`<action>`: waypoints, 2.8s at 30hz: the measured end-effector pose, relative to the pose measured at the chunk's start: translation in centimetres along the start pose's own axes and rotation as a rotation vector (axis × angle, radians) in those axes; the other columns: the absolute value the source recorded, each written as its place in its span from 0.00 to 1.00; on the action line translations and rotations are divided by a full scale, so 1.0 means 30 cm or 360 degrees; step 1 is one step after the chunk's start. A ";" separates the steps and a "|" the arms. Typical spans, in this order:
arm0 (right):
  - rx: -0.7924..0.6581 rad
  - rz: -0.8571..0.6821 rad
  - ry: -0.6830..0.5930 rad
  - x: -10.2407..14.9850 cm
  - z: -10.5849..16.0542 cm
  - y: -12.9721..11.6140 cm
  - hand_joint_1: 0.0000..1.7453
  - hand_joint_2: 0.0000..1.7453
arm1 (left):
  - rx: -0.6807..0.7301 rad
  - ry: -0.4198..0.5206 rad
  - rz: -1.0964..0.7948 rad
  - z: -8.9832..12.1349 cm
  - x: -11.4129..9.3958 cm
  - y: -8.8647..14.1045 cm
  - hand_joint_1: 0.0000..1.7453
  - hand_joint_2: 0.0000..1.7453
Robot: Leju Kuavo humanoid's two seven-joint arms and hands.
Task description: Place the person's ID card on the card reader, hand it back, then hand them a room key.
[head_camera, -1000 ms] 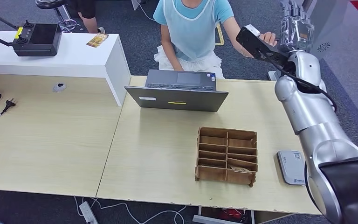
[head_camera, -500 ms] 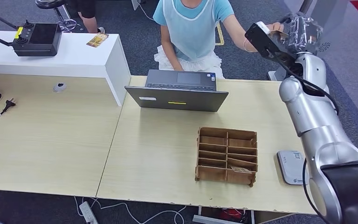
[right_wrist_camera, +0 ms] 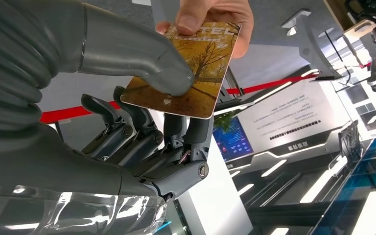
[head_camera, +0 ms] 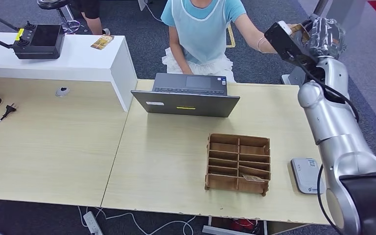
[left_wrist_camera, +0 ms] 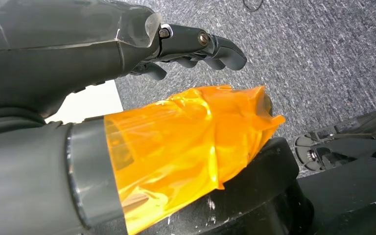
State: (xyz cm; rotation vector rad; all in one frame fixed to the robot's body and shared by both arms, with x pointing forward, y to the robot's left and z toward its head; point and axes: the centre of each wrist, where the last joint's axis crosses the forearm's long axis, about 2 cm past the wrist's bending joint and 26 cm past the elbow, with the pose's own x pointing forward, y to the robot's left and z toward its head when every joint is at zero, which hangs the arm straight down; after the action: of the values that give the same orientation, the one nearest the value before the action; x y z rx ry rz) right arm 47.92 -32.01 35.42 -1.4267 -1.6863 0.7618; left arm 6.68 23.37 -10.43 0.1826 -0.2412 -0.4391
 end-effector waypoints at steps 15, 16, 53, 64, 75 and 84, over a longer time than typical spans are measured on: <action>-0.0066 -0.0641 -0.0075 0.027 0.027 -0.053 1.00 1.00 | 0.0016 0.0001 0.0009 -0.001 -0.009 0.006 0.00 0.00; -0.0070 -0.0680 -0.0084 0.033 0.026 -0.059 1.00 1.00 | 0.0017 0.0002 0.0009 -0.002 -0.010 0.006 0.00 0.00; 0.0487 -0.1989 -0.0282 -0.076 0.004 -0.116 1.00 1.00 | 0.0037 0.0013 0.0052 -0.002 -0.027 0.010 0.00 0.00; 0.0459 -0.2049 -0.0262 -0.169 0.042 -0.121 1.00 1.00 | 0.0041 0.0020 0.0063 -0.002 -0.037 0.013 0.00 0.00; 0.0450 -0.2124 -0.0225 -0.383 0.169 -0.136 1.00 1.00 | 0.0052 0.0036 0.0076 -0.005 -0.051 0.023 0.00 0.00; 0.0496 -0.2093 -0.0187 -0.451 0.230 -0.131 1.00 1.00 | 0.0053 0.0043 0.0075 -0.005 -0.056 0.026 0.00 0.00</action>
State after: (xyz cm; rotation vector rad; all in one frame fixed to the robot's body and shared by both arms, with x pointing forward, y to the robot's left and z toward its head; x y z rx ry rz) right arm 40.82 -45.75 32.70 0.0932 -1.9958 0.2899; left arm 5.55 24.81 -10.72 0.2152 -0.2262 -0.3861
